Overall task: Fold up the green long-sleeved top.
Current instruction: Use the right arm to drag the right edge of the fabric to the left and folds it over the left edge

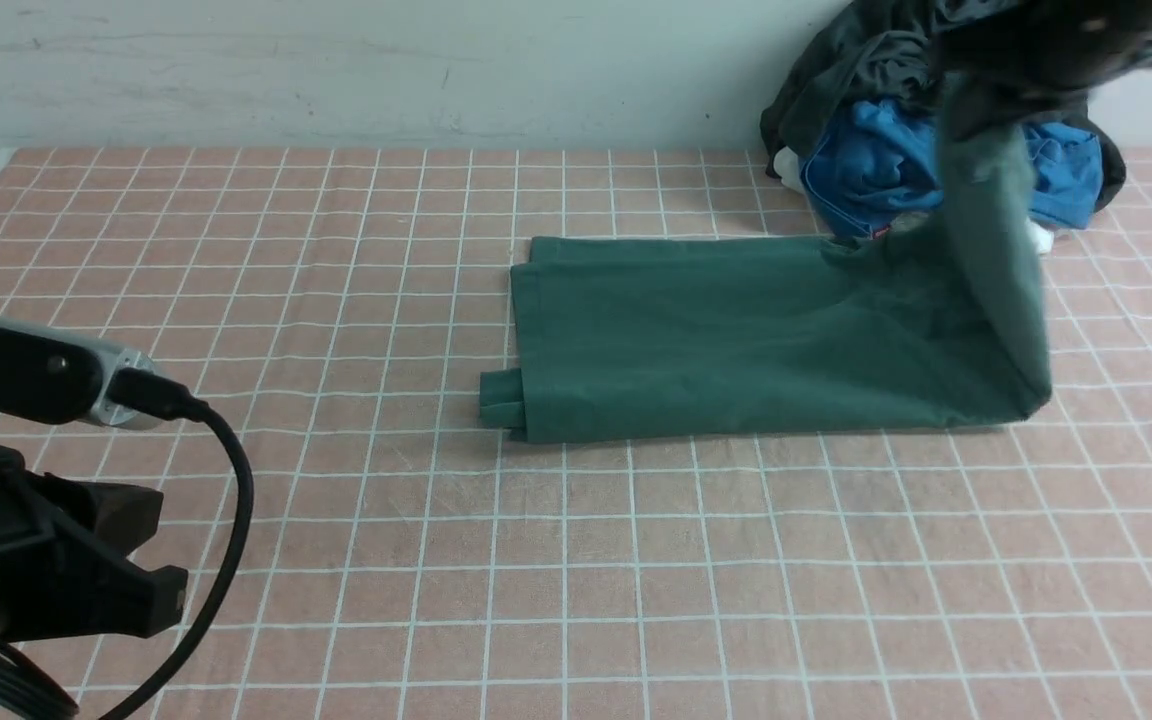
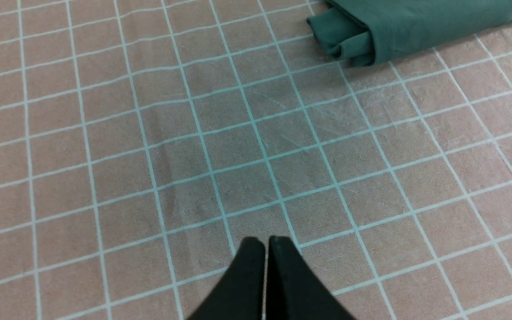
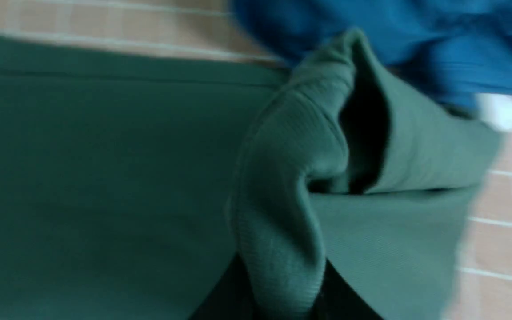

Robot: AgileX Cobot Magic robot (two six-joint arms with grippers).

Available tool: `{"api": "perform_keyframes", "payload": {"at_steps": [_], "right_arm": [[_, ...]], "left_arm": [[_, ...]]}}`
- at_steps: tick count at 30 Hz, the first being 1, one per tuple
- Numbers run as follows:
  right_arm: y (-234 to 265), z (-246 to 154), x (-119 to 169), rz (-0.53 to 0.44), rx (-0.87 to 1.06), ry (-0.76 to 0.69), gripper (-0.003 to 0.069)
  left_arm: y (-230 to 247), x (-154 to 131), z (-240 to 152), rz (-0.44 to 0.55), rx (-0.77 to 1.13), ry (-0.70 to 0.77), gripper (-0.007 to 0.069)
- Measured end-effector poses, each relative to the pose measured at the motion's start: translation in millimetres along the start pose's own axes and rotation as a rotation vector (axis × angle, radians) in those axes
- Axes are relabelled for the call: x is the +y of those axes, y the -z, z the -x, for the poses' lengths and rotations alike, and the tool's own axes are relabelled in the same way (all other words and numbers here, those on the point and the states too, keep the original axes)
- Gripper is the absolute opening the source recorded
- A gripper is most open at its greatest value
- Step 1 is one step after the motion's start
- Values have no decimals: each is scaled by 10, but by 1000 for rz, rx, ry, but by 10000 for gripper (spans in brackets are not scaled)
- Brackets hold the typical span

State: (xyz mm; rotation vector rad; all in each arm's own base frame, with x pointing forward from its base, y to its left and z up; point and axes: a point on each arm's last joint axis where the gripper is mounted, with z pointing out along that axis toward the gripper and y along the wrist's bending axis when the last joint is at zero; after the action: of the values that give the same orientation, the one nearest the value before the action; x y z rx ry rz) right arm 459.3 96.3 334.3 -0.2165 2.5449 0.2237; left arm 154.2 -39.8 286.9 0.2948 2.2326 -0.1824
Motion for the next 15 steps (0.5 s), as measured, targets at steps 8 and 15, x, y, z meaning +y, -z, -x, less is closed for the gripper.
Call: {"api": "perform_keyframes", "payload": {"at_steps": [8, 15], "right_arm": [[-1041, -286, 1348, 228, -34, 148, 89], [-1184, -326, 1491, 243, -80, 159, 337]], "left_arm": [[0, 0, -3, 0, 3, 0, -3], [6, -1, -8, -1, 7, -1, -3]]}}
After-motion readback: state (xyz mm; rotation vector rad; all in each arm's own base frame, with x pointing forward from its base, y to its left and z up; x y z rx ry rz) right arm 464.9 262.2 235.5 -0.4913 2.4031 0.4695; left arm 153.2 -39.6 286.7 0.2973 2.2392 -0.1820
